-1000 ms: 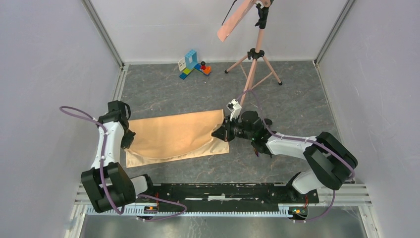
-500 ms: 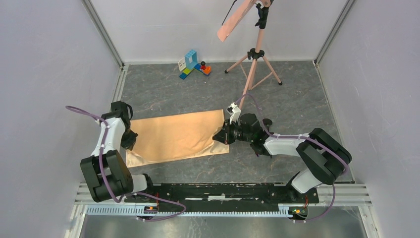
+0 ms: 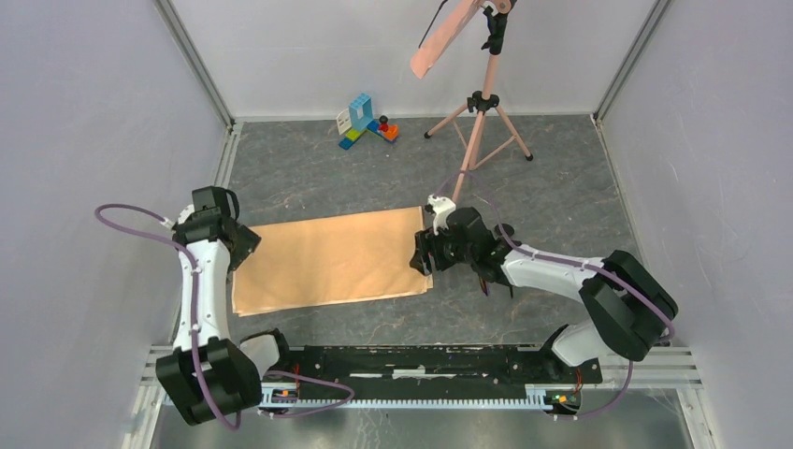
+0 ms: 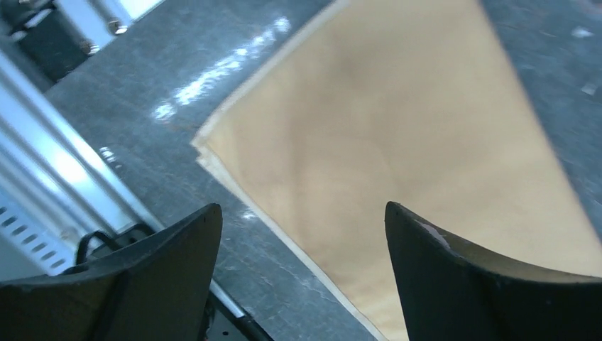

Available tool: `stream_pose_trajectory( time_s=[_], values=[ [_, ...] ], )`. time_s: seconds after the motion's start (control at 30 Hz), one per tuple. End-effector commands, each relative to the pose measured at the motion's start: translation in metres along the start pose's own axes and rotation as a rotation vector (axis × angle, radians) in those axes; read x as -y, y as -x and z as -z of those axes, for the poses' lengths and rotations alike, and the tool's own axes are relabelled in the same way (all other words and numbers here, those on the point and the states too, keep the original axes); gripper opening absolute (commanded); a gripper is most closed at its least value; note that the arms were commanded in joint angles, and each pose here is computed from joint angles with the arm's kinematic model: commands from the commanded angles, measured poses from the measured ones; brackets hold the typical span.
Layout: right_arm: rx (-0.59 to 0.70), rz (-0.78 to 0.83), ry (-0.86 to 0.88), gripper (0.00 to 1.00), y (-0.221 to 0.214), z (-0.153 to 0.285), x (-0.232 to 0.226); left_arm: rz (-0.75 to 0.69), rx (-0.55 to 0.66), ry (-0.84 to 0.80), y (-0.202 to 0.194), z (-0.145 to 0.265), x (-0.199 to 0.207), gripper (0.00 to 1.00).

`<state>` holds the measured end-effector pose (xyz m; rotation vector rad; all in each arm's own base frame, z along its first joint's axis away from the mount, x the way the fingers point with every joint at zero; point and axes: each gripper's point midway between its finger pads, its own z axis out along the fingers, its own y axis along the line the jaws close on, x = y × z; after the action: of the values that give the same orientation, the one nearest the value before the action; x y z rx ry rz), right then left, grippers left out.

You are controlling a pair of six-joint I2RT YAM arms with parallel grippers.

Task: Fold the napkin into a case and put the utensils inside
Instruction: Fold and flatten the napkin at the center of the board.

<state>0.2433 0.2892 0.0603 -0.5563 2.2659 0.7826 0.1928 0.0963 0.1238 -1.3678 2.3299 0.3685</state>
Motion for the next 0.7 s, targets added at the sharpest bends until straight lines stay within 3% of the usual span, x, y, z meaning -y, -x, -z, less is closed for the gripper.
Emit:
stream_pose_trajectory(
  time_s=[0.0,0.13,0.27,0.5,0.67],
  values=[
    [0.035,0.202,-0.113,0.73,0.039,0.009,0.013,-0.094,-0.005,-0.276,0.004,0.022,0.041,0.92],
    [0.072,0.217,0.04,0.73,0.061,-0.01,-0.017,-0.164,-0.058,-0.504,-0.003,0.036,0.08,0.97],
    [0.094,0.187,0.049,0.72,0.079,-0.031,-0.022,-0.152,-0.085,-0.629,-0.007,0.038,0.105,0.97],
    [0.05,0.052,-0.311,0.59,0.091,-0.041,0.041,-0.177,-0.137,-0.743,-0.018,0.055,0.116,0.96],
    [0.11,0.003,-0.332,0.54,0.105,-0.041,0.055,-0.258,-0.098,-0.755,-0.023,0.065,0.103,0.97]
  ],
)
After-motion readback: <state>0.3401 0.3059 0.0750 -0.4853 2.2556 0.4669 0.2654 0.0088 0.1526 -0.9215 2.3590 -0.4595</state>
